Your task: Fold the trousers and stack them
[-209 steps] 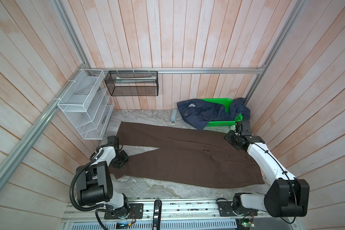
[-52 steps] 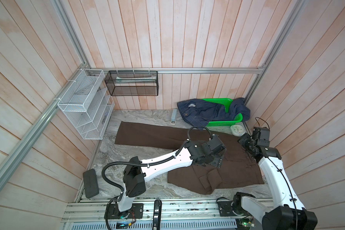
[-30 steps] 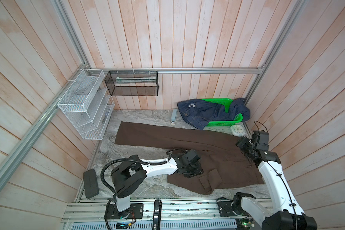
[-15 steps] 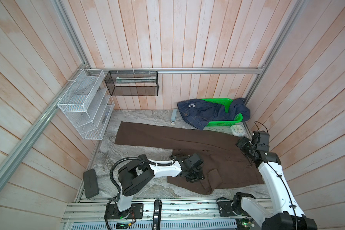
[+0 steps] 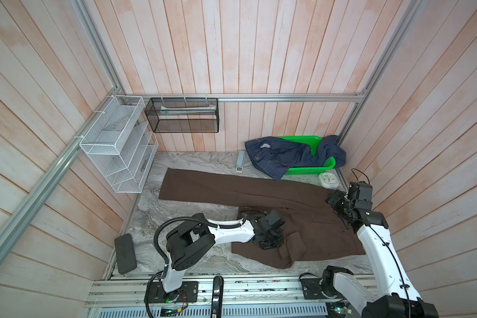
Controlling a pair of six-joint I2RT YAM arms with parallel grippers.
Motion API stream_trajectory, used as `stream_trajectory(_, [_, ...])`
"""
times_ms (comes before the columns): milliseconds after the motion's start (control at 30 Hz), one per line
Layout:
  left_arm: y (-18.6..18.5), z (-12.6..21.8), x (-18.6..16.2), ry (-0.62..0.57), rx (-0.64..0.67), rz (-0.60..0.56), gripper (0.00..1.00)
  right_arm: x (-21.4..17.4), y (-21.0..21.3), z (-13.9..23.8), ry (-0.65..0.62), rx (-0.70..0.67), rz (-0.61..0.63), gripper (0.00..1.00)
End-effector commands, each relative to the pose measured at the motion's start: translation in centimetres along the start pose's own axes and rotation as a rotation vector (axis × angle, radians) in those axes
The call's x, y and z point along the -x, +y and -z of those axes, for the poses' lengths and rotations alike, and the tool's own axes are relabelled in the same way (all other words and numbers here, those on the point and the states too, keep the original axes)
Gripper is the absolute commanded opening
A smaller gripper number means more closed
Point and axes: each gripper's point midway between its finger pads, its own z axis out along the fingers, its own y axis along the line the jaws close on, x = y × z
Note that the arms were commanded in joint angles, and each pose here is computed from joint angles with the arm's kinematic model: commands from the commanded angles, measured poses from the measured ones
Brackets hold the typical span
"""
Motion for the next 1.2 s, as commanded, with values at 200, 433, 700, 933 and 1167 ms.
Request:
stream_trajectory(200, [-5.2, 13.7, 12.7, -0.443, 0.1, -0.51, 0.0, -2.5, 5.3, 2.7, 0.065, 0.369, 0.099, 0.57])
stream_trajectory(433, [-6.7, 18.2, 18.2, -0.598, 0.129, -0.817, 0.0, -6.0, 7.5, 3.8, 0.137, 0.431, 0.192, 0.57])
stream_trajectory(700, [-9.8, 13.6, 17.6, -0.464, -0.03, -1.093, 0.0, -6.1, 7.2, 3.8, 0.111, 0.396, 0.219, 0.57])
stream_trajectory(933, [-12.2, 5.7, 14.2, -0.259, -0.057, -1.16, 0.41, -4.5, 6.1, 4.2, 0.048, 0.306, 0.234, 0.58])
stream_trajectory(1167, [-11.9, 7.0, 12.3, -0.337, 0.041, -0.977, 0.68, -2.2, 5.7, 5.8, -0.038, 0.249, 0.241, 0.6])
